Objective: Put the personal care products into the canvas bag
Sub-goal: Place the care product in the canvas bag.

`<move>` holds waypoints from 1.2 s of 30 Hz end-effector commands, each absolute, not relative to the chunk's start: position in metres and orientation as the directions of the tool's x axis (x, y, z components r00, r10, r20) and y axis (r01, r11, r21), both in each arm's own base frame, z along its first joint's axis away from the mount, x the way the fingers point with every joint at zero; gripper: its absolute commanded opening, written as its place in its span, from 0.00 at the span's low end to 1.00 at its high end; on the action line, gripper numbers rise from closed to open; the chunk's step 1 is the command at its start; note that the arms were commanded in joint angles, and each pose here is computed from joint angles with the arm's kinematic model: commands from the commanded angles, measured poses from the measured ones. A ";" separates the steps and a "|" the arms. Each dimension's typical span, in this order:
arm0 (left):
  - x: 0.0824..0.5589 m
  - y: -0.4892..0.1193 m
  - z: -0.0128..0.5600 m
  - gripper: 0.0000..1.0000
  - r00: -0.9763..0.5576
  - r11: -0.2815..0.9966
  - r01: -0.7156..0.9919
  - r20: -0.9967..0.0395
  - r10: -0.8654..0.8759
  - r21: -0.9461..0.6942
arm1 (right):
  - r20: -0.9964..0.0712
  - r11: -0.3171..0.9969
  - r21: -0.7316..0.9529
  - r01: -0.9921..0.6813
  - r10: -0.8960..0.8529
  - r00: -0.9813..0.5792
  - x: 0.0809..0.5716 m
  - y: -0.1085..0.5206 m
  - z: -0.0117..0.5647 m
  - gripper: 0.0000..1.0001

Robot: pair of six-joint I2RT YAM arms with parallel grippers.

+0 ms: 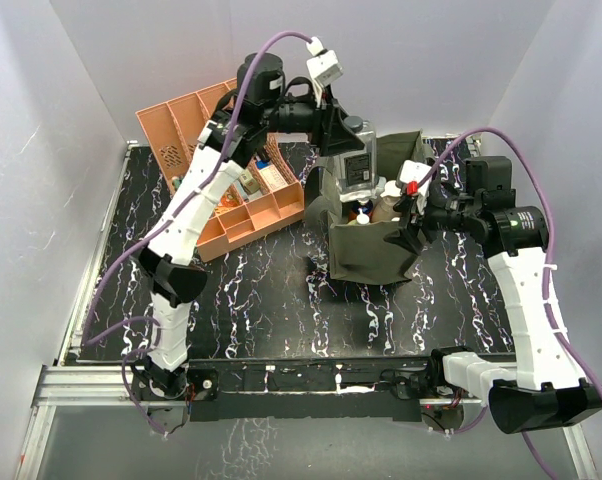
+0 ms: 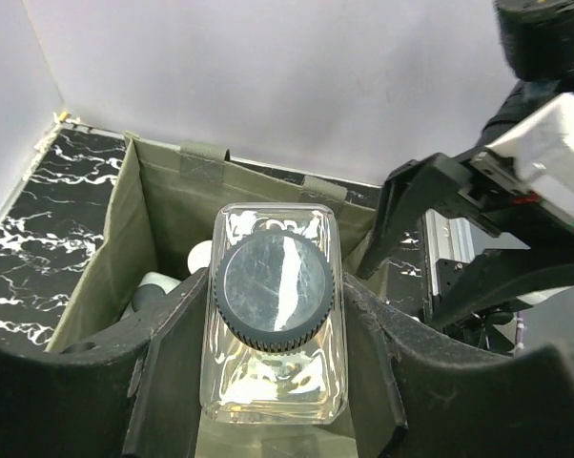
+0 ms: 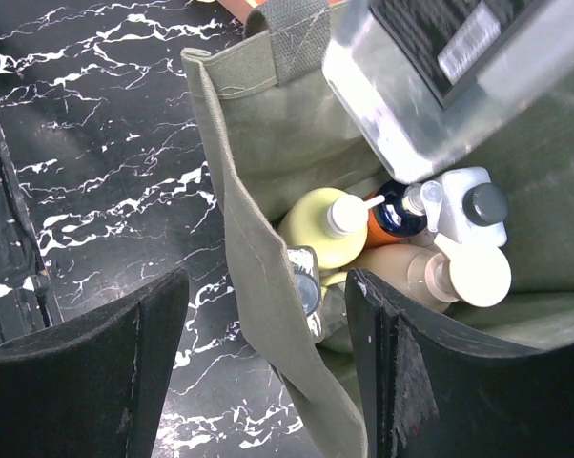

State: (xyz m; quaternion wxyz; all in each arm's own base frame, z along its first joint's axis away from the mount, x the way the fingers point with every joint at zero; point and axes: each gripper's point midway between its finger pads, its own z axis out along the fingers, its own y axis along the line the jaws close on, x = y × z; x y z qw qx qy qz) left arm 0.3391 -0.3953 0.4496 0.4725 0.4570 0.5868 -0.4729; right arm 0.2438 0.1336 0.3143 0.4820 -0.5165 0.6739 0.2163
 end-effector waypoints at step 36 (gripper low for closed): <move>0.267 -0.432 0.405 0.00 -0.066 -0.197 0.976 -0.987 0.146 -0.095 | -0.878 0.308 -0.229 -0.923 -0.474 0.060 0.230 0.149 0.304 0.08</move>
